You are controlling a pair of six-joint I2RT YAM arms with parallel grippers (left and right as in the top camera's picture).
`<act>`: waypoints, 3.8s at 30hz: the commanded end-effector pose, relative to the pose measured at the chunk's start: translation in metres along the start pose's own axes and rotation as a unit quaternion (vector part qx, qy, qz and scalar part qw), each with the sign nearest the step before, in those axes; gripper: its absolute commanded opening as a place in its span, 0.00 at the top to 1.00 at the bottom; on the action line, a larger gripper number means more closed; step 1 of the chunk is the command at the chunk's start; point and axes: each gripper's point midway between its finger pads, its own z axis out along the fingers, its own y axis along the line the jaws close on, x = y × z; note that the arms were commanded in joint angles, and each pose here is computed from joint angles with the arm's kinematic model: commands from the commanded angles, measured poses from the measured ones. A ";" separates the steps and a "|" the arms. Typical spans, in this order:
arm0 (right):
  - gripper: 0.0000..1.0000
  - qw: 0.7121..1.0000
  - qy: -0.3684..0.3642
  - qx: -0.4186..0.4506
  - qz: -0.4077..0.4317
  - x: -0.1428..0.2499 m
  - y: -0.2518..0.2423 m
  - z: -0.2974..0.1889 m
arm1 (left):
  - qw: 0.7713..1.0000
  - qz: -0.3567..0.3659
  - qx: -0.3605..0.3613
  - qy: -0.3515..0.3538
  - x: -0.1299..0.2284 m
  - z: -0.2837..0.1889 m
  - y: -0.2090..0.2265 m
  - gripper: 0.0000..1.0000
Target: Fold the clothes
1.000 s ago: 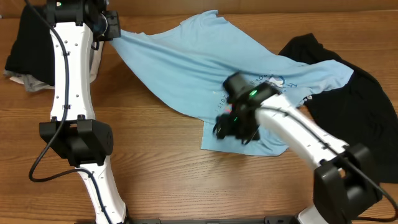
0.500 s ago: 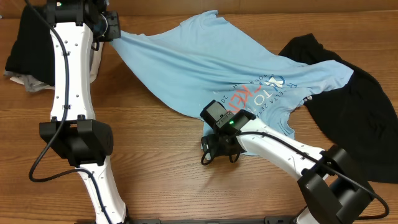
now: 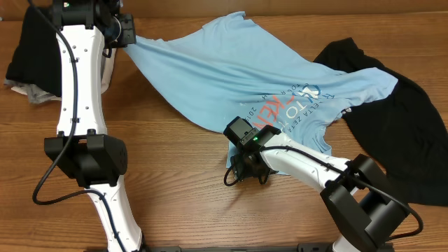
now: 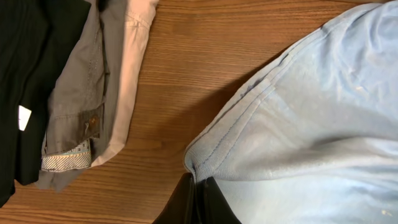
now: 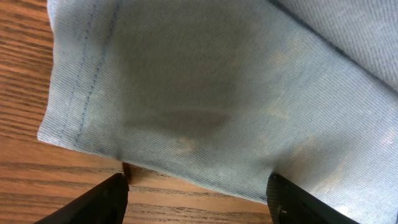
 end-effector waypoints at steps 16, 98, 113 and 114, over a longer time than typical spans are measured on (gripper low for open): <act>0.21 1.000 -0.013 -0.006 -0.010 -0.019 -0.004 0.013 | 1.000 -0.003 0.003 -0.003 -0.002 0.002 -0.002 0.96; 0.96 0.959 -0.106 -0.059 0.255 -0.027 -0.149 -0.121 | 0.999 -0.022 -0.023 0.036 0.034 -0.063 0.026 0.96; 0.96 0.933 -0.254 -0.068 0.244 0.001 -0.152 -0.244 | 0.992 -0.027 -0.013 -0.123 0.032 -0.211 0.023 0.96; 0.96 0.930 -0.265 -0.064 0.245 0.005 -0.154 -0.256 | 0.991 -0.028 -0.012 -0.134 0.033 -0.221 0.023 0.96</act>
